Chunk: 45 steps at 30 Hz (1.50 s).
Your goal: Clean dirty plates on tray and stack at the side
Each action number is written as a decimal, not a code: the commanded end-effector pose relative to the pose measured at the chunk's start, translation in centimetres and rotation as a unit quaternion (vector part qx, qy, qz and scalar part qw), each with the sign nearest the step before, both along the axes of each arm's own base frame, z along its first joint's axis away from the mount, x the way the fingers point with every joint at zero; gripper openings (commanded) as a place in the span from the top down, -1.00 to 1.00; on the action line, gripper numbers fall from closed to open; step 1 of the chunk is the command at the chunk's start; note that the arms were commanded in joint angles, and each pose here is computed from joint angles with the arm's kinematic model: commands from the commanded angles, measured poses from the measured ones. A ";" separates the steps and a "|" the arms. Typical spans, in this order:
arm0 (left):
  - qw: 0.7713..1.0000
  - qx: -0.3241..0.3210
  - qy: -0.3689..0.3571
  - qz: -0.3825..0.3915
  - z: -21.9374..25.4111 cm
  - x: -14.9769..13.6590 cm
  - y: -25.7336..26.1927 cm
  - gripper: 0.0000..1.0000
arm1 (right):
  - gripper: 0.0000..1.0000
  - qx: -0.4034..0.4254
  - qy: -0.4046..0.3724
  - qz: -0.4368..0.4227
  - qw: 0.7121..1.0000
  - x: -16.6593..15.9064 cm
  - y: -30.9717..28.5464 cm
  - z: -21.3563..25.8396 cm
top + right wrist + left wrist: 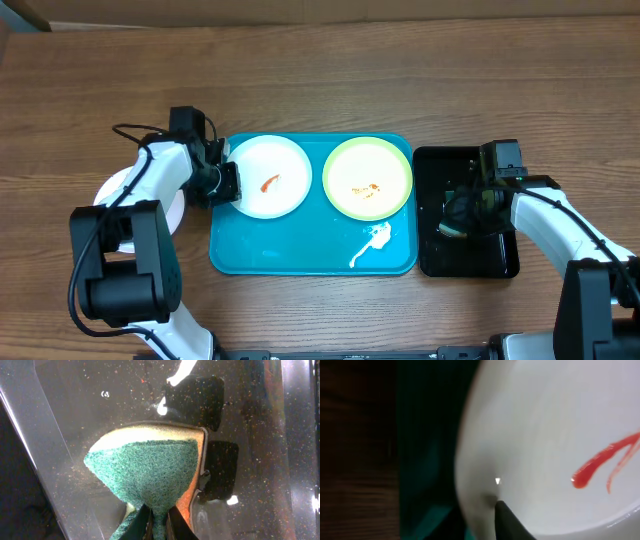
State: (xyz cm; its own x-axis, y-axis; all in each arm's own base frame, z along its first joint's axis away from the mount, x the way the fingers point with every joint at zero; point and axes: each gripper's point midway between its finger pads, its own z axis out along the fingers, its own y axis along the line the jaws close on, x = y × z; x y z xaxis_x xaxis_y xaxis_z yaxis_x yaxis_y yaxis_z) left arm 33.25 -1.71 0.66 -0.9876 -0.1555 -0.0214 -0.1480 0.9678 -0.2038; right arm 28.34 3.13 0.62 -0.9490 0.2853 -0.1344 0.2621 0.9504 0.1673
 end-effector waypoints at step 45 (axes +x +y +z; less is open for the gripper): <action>0.999 -0.024 0.031 -0.025 -0.5 -1.7 -2.4 0.92 | 0.92 0.158 -0.095 0.106 0.977 3.0 8.4 9.8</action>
